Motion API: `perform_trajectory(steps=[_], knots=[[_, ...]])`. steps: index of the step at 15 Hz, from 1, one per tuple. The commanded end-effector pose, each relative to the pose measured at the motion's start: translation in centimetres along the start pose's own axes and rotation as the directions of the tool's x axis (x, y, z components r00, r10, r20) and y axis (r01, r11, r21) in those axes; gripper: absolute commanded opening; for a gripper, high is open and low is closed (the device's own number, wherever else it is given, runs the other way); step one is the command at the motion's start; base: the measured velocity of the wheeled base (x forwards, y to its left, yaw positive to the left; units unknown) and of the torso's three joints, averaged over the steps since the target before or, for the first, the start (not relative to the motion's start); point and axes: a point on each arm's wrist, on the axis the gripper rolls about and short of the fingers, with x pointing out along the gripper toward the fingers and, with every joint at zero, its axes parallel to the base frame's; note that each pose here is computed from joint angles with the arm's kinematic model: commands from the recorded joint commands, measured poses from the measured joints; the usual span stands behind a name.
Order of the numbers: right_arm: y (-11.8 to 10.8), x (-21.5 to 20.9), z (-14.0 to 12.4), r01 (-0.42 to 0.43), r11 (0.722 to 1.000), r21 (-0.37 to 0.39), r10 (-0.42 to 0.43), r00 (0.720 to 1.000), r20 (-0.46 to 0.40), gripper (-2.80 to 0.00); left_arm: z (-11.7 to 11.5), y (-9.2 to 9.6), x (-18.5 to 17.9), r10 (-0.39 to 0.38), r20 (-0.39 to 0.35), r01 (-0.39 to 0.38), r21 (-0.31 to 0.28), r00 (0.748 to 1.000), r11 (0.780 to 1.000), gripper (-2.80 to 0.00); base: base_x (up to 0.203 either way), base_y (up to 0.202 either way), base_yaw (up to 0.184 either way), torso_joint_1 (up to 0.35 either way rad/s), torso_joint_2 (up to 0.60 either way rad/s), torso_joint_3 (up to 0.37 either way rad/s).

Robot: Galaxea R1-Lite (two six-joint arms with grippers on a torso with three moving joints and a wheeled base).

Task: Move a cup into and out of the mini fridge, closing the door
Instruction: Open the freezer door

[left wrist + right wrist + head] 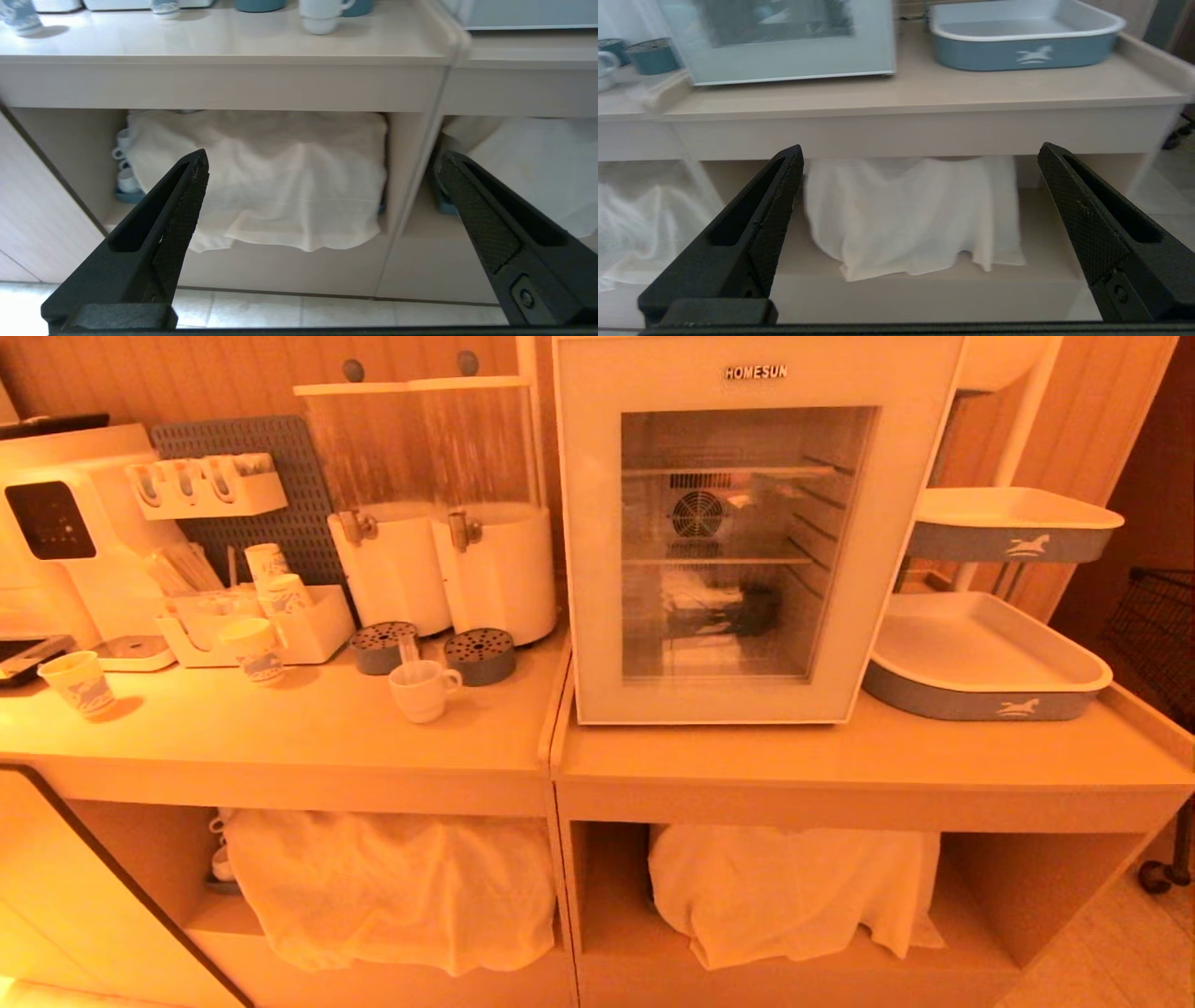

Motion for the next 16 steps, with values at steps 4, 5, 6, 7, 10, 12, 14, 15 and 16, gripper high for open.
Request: perform_trajectory(steps=[4,5,6,7,10,12,14,15,16], knots=[[-0.01,0.11,-0.42,0.000,1.000,-0.001,0.000,1.000,-0.015,0.00,0.00,0.00,0.00,0.000,0.001,0.000,-0.001,1.000,1.000,0.00,0.000,-0.190,0.002,0.001,0.00,0.003],[-0.01,0.11,-0.42,0.000,1.000,-0.001,0.000,1.000,-0.016,0.00,0.00,0.00,0.00,0.000,0.001,0.000,-0.002,1.000,1.000,0.00,0.000,-0.172,0.003,0.000,0.00,0.005],[-0.01,0.11,-0.42,0.000,1.000,0.000,0.000,1.000,-0.015,0.00,0.00,0.00,0.00,0.000,0.001,0.000,-0.002,1.000,1.000,0.00,0.000,-0.116,-0.002,0.003,0.00,0.006],[-0.01,0.11,-0.42,0.000,1.000,0.000,0.000,1.000,-0.016,0.00,0.00,0.00,0.00,0.000,0.001,0.000,-0.002,1.000,1.000,0.00,0.000,-0.055,-0.005,0.001,0.00,0.001],[-0.01,0.11,-0.42,0.000,1.000,-0.001,0.000,1.000,-0.016,0.00,0.01,0.00,0.00,0.000,0.001,0.000,0.001,1.000,1.000,0.00,0.000,0.000,0.000,0.000,0.00,0.000],[-0.01,0.11,-0.42,0.000,1.000,0.000,0.000,1.000,-0.016,0.00,0.02,0.00,0.00,0.000,0.002,0.000,0.006,1.000,1.000,0.00,0.000,0.000,0.000,0.000,0.00,0.000],[-0.01,0.11,-0.42,0.000,1.000,0.000,0.000,1.000,-0.016,0.00,0.02,0.00,0.00,0.000,0.003,0.000,0.009,1.000,1.000,0.00,0.101,0.000,-0.001,0.005,0.00,0.005],[-0.01,0.10,-0.42,0.000,1.000,0.000,0.000,1.000,-0.014,0.00,0.03,0.00,0.00,0.000,0.003,0.000,0.009,1.000,1.000,0.00,0.184,0.000,0.001,0.002,0.00,0.002],[-0.01,0.11,-0.42,0.000,1.000,0.000,0.000,1.000,-0.016,0.00,0.00,0.00,0.00,0.000,0.001,0.000,0.000,1.000,1.000,0.00,0.193,0.000,0.003,0.011,0.01,0.002]])
